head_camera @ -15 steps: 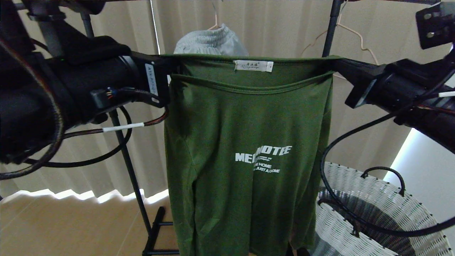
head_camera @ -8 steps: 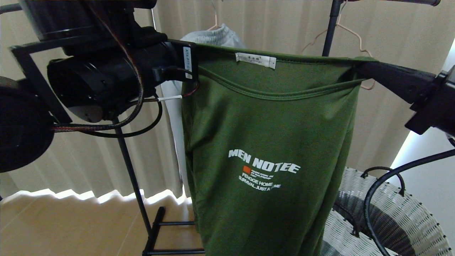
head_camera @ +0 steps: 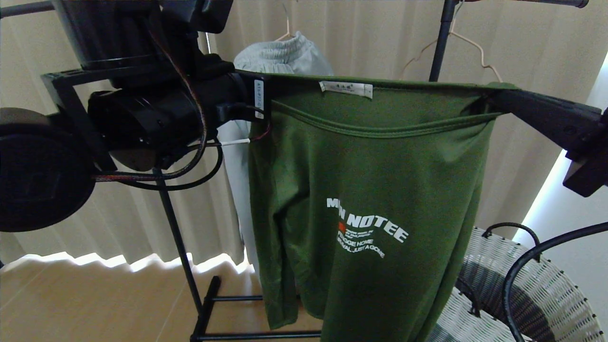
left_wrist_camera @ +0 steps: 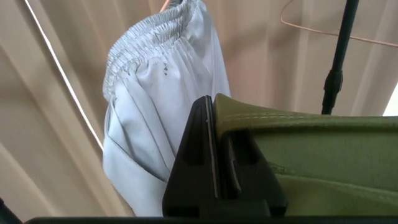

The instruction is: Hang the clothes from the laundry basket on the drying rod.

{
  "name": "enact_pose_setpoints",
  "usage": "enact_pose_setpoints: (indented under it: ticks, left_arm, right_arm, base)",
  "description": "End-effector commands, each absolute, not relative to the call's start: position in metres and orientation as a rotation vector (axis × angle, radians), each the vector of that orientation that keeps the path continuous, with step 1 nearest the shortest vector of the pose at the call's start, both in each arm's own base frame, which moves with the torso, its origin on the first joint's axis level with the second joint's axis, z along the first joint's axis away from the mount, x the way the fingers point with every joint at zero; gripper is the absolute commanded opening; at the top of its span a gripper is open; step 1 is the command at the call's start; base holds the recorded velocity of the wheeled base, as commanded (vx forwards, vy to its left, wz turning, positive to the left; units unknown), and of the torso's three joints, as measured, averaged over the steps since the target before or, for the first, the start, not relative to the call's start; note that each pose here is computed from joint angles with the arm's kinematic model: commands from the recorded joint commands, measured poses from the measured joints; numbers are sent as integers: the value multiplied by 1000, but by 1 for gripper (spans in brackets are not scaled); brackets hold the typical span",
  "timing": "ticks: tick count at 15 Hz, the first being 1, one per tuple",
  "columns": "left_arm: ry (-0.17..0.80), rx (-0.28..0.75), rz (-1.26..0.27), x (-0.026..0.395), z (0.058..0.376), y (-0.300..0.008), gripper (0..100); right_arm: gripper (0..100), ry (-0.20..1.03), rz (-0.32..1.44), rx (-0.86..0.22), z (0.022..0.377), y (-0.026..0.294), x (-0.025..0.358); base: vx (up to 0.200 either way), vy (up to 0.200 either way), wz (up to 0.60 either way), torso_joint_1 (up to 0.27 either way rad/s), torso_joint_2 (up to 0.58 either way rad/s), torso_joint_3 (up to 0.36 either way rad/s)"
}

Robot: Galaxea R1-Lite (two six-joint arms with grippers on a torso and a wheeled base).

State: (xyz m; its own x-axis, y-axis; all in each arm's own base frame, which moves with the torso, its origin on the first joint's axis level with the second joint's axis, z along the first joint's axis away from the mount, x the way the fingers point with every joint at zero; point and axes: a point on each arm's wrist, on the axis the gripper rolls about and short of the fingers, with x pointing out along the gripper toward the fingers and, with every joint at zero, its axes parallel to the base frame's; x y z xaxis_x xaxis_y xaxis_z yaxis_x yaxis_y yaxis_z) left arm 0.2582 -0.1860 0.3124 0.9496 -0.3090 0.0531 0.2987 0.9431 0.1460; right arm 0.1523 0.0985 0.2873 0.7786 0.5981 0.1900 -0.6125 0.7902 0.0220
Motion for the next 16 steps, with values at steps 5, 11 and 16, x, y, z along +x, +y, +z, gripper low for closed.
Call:
enact_pose_setpoints:
  ticks: [5,11,16]
  left_arm:
    - [-8,166,-347,218,327,-159,0]
    - [33,184,-582,177,325,-134,0]
    - [25,188,-606,172,323,-131,0]
  right_arm:
    - [0,-100,511,51,269,89,193]
    - [0,-225,502,73,282,102,228]
    - [0,-298,507,88,293,107,237]
  base:
    - [0,0,0,0,0,0]
    - [0,0,0,0,0,0]
    - [0,0,0,0,0,0]
